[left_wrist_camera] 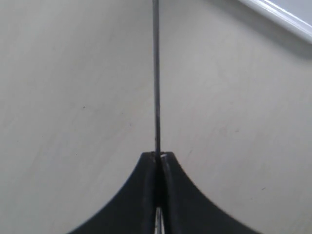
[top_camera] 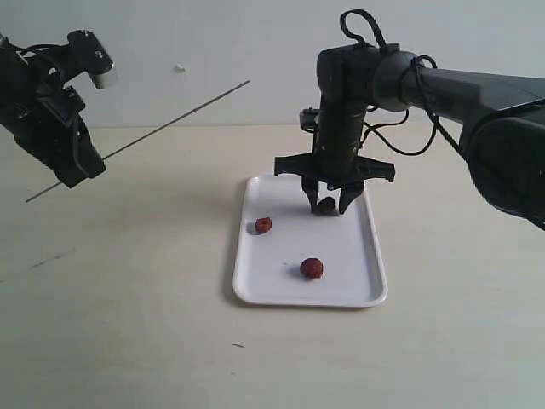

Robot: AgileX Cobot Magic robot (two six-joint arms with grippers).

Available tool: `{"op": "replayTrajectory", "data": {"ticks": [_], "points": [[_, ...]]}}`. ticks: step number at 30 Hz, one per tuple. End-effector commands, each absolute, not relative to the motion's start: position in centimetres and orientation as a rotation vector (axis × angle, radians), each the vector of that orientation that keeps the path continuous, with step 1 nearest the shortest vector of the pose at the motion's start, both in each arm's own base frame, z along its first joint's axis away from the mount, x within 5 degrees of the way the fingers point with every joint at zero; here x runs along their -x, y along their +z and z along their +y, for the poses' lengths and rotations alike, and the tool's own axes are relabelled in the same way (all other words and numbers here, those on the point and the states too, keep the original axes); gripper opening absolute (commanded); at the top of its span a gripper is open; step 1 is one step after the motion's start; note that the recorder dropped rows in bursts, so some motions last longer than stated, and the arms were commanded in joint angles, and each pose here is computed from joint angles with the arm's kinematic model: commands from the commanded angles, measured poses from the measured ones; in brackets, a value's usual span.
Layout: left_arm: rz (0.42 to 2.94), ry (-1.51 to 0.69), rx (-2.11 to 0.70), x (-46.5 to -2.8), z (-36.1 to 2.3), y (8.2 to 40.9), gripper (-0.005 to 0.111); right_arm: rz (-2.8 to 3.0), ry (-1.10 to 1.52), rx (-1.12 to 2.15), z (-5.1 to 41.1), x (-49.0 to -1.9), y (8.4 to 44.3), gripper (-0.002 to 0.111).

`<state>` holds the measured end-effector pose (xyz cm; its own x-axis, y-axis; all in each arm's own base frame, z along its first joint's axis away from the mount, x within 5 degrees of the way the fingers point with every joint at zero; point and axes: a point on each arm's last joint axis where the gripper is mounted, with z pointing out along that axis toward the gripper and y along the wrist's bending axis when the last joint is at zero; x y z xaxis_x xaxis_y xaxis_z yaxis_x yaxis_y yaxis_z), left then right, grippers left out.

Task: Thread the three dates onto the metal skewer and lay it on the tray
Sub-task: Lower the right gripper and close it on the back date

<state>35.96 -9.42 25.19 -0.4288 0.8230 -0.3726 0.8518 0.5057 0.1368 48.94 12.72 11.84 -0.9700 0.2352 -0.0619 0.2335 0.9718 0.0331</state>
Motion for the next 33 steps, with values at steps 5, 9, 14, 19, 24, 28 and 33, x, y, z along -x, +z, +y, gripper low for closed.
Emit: {"op": "replayTrajectory", "data": {"ticks": [5, 9, 14, 19, 24, 28, 33], "points": [[2.359, -0.108, -1.36, -35.8, -9.4, 25.5, 0.0, 3.006, -0.079, 0.081, 12.1, -49.0, 14.1, 0.044], [2.359, -0.111, -1.359, -35.8, -9.4, 25.5, 0.0, 3.005, -0.083, 0.224, 12.1, -49.0, 14.0, 0.044], [2.356, -0.112, -1.361, -35.8, -9.5, 25.5, 0.0, 3.003, -0.082, 0.257, 12.2, -49.0, 14.0, 0.044], [2.356, -0.112, -1.361, -35.8, -9.5, 25.5, 0.0, 3.008, 0.024, 0.352, 12.8, -48.9, 14.0, 0.05], [2.357, -0.122, -1.355, -35.8, -9.5, 25.5, 0.0, 3.01, 0.087, 0.368, 13.2, -48.8, 14.0, 0.067], [2.357, -0.125, -1.353, -35.8, -9.5, 25.5, 0.0, 3.004, 0.031, 0.385, 12.9, -48.8, 14.0, 0.067], [2.353, -0.122, -1.355, -35.8, -9.5, 25.5, 0.0, 3.0, -0.032, 0.404, 12.5, -48.9, 13.8, 0.067]]}}
